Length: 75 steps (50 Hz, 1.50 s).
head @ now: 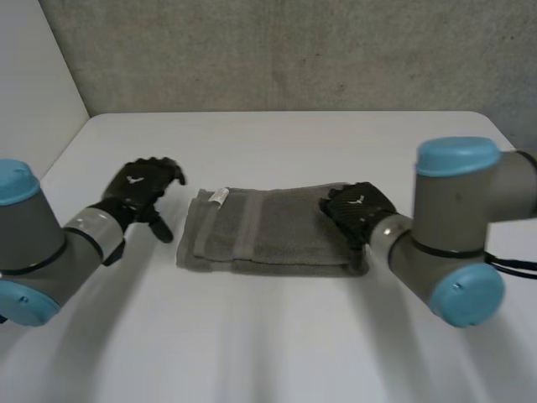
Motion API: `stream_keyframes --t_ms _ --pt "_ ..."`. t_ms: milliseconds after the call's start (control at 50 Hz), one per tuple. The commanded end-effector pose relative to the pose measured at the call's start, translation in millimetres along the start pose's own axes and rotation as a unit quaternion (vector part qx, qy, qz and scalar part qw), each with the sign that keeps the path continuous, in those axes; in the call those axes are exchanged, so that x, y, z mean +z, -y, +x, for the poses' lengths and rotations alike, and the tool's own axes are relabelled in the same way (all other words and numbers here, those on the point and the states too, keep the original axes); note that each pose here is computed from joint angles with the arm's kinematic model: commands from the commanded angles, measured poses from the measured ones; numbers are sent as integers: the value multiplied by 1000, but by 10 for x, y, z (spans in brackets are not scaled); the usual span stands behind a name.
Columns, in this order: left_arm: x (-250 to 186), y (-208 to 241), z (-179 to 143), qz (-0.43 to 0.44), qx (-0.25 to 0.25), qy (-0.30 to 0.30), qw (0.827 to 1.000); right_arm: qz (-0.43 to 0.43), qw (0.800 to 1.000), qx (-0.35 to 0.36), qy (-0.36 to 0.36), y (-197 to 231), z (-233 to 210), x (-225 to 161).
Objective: Fold the towel.
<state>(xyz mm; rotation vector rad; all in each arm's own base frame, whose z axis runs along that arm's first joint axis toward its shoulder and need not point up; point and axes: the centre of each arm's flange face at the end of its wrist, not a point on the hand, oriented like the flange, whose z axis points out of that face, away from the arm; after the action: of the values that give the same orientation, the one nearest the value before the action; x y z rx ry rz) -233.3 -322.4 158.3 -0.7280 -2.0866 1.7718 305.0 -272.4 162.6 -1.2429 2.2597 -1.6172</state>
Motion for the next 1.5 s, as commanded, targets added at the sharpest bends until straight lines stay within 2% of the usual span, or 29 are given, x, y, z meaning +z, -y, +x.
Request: stream_keyframes --t_ms 20,240,520,660,720,760,780,820,900,940,1000,1040,1060,1080,1100,1140,1180,1260,1360,1400,1440,1500 --pt "46 -46 358 0 9 -64 998 28 999 30 -16 -229 27 -75" --pt "109 -255 542 -26 5 -86 996 32 997 72 -9 -415 -11 -102" --pt "72 -165 527 -18 6 -81 997 37 991 128 -3 -549 30 8" --pt "10 18 449 -14 3 -67 998 7 993 119 -8 -619 109 -112" --pt "-65 149 407 -30 -2 -51 998 -23 996 83 -7 -640 230 -249" --pt "-94 220 366 -33 -3 -40 999 -68 998 14 -7 -666 433 -394" --pt "-118 324 328 -28 -4 -32 999 -69 998 13 -7 -666 434 -395" --pt "-132 409 299 -20 -2 -27 999 -106 992 -63 -4 -622 614 -504" --pt "-149 723 240 24 9 -15 1000 -102 990 -94 -9 -449 672 -506" --pt "-148 809 225 36 6 -13 999 -44 994 -97 -2 -73 466 -488" --pt "-139 933 204 54 -17 -12 998 -21 995 -97 10 67 334 -482" --pt "-132 1024 193 68 -49 -13 996 27 993 -105 49 322 -68 -481" --pt "-132 1024 193 68 -49 -13 996 28 993 -105 49 323 -71 -481" --pt "-136 1059 189 73 -63 -14 995 49 988 -114 86 413 -411 -505" --pt "-142 1080 182 76 -78 -14 994 49 988 -114 87 414 -415 -505" --pt "-142 1078 187 76 -87 -14 993 76 975 -134 161 451 -1124 -615" --pt "-137 1049 196 72 -95 -14 993 70 972 -137 175 385 -1303 -622" --pt "-120 964 211 60 -100 -6 993 39 975 -129 177 198 -1449 -600" --pt "-47 822 222 41 -106 -7 994 33 988 -77 130 175 -1271 -529" --pt "-30 802 226 39 -106 -8 994 35 991 -52 115 190 -1154 -509" --pt "7 742 252 31 -109 -12 994 42 996 -2 80 257 -771 -520" --pt "24 719 282 29 -110 -16 993 52 996 26 68 299 -528 -560"
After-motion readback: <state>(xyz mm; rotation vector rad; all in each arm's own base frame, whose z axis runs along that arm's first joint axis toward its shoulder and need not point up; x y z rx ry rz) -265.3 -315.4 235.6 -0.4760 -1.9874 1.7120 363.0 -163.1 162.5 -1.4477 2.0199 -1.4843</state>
